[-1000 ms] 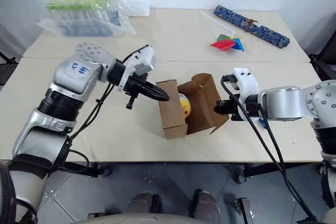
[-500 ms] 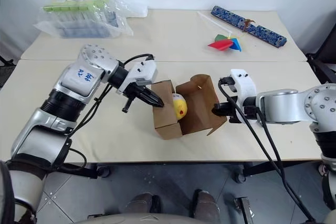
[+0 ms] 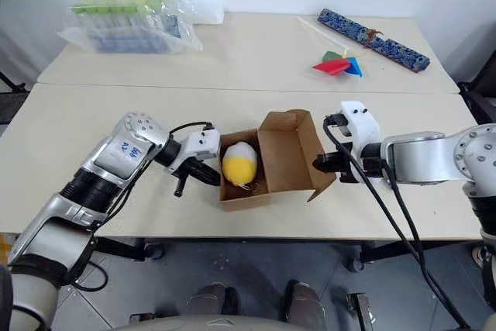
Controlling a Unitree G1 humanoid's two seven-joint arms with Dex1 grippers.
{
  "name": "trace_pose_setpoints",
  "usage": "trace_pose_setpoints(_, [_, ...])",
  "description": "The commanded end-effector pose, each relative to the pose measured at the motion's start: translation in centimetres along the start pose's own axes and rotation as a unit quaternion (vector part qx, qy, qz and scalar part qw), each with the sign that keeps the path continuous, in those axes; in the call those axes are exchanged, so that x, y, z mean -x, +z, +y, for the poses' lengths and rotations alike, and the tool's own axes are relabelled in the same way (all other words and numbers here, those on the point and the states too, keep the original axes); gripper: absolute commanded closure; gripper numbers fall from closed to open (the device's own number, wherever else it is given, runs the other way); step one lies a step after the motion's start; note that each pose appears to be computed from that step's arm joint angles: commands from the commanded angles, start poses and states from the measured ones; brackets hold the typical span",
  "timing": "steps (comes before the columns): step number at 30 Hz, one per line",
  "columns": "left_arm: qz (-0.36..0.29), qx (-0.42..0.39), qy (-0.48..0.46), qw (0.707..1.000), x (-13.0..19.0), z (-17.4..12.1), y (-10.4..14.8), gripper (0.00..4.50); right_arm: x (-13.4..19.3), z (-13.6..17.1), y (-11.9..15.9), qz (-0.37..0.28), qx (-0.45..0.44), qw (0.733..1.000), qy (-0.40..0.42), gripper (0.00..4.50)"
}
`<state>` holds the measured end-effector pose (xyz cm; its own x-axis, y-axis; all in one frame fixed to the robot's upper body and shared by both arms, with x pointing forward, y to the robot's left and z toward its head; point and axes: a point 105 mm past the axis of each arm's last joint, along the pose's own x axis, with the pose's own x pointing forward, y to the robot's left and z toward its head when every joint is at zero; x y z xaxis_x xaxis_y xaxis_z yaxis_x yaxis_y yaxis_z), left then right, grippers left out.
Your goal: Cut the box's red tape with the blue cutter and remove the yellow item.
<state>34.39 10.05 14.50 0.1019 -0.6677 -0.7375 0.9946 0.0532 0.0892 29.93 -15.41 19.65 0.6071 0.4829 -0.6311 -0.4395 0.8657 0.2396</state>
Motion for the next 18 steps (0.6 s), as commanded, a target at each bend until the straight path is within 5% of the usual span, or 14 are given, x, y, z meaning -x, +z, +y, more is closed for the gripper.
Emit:
trace_pose_setpoints(1, [-0.021,-0.008,0.025,0.999,0.1,0.8,1.3,4.50,-0.2,1.3,0.0,-0.001,0.009,1.000,0.029,4.49])
trace_pose_setpoints(14, [-0.024,-0.008,0.024,0.999,-0.2,0.8,1.5,4.50,-2.2,-0.2,-1.5,0.002,0.034,0.999,-0.022,4.49])
trace_pose_setpoints(18, [-0.016,-0.010,0.021,1.000,0.0,0.7,1.1,4.50,-2.3,-1.4,-1.8,0.008,0.058,0.997,-0.044,3.53])
